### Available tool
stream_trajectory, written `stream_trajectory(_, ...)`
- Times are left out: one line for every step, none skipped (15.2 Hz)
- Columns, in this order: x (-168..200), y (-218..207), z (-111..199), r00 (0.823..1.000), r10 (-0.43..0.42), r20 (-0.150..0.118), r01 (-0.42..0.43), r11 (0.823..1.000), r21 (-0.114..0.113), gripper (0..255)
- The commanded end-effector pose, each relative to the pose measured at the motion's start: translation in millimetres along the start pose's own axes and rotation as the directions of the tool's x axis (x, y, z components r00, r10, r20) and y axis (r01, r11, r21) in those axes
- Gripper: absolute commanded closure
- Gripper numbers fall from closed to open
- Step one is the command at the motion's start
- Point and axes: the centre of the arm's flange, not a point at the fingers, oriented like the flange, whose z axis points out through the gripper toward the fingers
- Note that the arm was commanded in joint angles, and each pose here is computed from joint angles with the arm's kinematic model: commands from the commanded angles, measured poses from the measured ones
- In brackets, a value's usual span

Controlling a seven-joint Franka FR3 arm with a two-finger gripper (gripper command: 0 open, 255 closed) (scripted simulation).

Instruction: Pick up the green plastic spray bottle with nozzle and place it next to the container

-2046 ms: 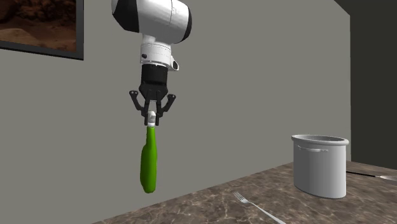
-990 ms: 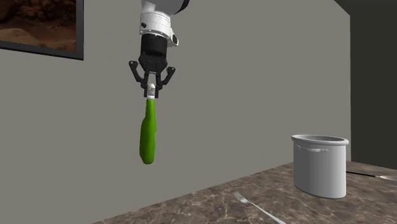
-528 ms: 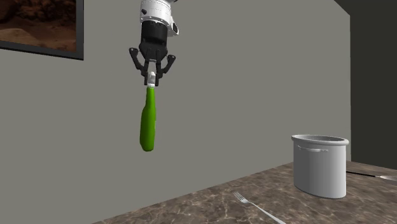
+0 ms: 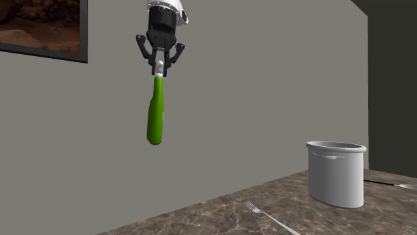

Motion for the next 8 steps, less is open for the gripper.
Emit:
stream_trajectory(0, -1, -11, 1.000, 0.000, 0.000, 0.000, 1.000, 0.000, 255)
stream_trajectory(1, -2, -16, 1.000, 0.000, 0.000, 0.000, 1.000, 0.000, 255)
stream_trajectory(1, -2, -22, 1.000, 0.000, 0.000, 0.000, 1.000, 0.000, 255)
stream_trajectory(1, -2, -26, 1.000, 0.000, 0.000, 0.000, 1.000, 0.000, 255)
stream_trajectory(-2, 10, -27, 1.000, 0.000, 0.000, 0.000, 1.000, 0.000, 255)
stream_trajectory(-5, 23, -28, 1.000, 0.000, 0.000, 0.000, 1.000, 0.000, 255)
stream_trajectory(-9, 36, -29, 1.000, 0.000, 0.000, 0.000, 1.000, 0.000, 255)
stream_trajectory(-12, 49, -30, 1.000, 0.000, 0.000, 0.000, 1.000, 0.000, 255)
